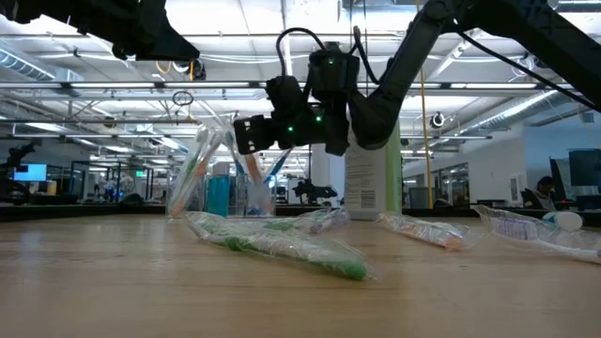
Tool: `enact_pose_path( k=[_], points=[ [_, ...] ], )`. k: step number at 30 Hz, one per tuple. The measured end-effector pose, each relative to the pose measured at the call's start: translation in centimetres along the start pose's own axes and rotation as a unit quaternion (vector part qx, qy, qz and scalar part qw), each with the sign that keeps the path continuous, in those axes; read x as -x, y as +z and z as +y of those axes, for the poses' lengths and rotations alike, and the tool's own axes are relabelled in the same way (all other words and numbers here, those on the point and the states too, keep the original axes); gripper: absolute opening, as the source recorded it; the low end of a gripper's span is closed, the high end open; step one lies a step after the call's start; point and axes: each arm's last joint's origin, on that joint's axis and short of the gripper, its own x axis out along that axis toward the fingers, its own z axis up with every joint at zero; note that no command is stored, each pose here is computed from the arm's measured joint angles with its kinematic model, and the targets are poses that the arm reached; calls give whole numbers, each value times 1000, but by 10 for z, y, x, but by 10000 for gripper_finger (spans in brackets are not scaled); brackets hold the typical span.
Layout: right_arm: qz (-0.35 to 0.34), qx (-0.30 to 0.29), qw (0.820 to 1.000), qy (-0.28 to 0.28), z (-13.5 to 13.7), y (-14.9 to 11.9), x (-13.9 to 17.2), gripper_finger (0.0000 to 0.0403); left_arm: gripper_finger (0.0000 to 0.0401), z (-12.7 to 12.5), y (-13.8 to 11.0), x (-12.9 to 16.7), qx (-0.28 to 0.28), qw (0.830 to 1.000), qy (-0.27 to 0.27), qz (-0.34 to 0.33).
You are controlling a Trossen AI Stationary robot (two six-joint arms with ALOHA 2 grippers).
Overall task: Pick & Place toothbrushing station
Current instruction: Put the orange toothbrush into the transparent organizer, then put the green toothbrush into the transparent organizer
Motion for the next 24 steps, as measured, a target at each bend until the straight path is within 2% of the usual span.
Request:
enact_pose_path(
  k=[5,10,17,24],
  points=[
    [-4,40,999,12,12,5,8,170,161,0,0,0,1,1000,0,0],
    [-21,36,999,14,13,24,12,178,161,0,0,0,7,1000,-1,0],
    [-41,30,999,17,4,69,17,179,161,0,0,0,9,1000,-1,0],
    [21,74,994,75,-2,119,37,174,161,0,0,0,11,1000,-1,0]
  ],
)
